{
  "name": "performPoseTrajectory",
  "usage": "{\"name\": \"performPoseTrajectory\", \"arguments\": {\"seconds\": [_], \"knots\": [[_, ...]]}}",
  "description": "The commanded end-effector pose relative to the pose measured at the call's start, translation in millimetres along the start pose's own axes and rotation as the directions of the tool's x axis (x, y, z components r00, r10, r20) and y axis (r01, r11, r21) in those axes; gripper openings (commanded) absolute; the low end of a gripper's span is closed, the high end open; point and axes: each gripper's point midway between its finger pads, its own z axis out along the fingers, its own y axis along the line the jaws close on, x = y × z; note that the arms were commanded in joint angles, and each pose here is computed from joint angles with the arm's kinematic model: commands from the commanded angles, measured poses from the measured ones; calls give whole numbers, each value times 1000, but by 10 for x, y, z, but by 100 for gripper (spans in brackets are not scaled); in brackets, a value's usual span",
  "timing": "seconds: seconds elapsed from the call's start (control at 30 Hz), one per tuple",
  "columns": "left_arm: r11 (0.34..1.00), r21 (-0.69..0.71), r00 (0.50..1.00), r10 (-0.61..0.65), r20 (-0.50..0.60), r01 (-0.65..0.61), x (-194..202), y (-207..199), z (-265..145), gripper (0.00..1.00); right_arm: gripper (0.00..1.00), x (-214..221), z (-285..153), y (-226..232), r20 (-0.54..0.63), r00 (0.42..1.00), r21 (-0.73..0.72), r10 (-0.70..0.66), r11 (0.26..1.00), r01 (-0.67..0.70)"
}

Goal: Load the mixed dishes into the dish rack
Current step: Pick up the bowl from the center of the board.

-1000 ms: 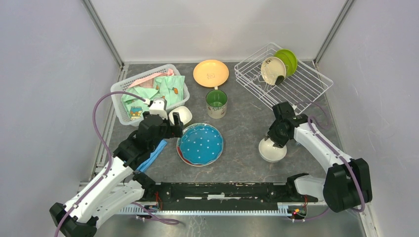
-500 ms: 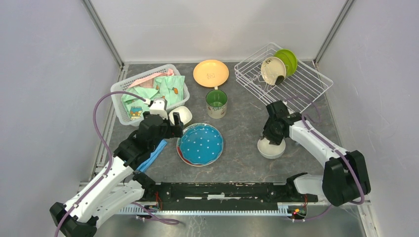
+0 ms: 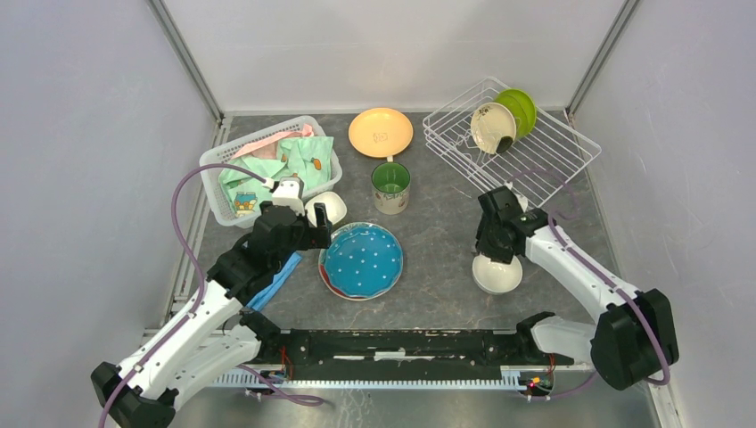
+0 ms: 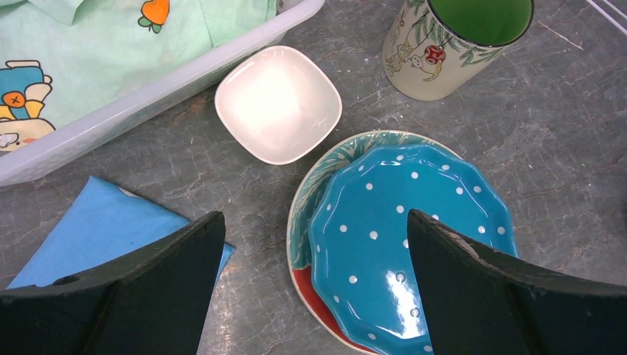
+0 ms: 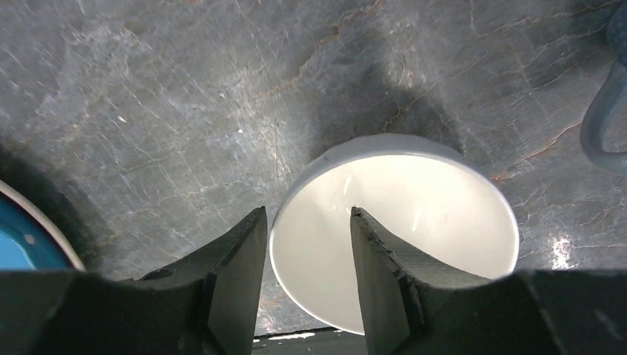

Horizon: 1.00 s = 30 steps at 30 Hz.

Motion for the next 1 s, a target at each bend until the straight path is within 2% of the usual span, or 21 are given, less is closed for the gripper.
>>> {"name": "performPoseTrajectory", "arguments": {"seconds": [0.0,0.2,0.37,0.53,0.67,0.8,0.97], "knots": [[998,25,998,54,29,-55,-77,-35,1,99,52,112,48,-5,-14,1000,16,-27,999,27],[998,26,998,52,37,-53,-91,-31,-16,100,52,125,110,142,-29,998,26,-64,998,65],[998,25,998,50,41,-51,-99,-28,-24,100,47,150,146,172,-40,992,60,-117,991,119],[998,22,998,53,35,-54,-84,-25,-9,100,26,70,134,255,5,985,47,-170,984,169],[998,19,998,52,38,-53,-90,-20,-12,100,2,29,138,433,29,977,-22,-212,977,212],[998,18,998,53,35,-54,-83,-19,-7,100,0,-12,97,642,50,962,-100,-269,957,273],[998,19,998,57,25,-57,-65,-28,11,100,0,21,-15,1039,107,937,-311,-333,884,350]]}}
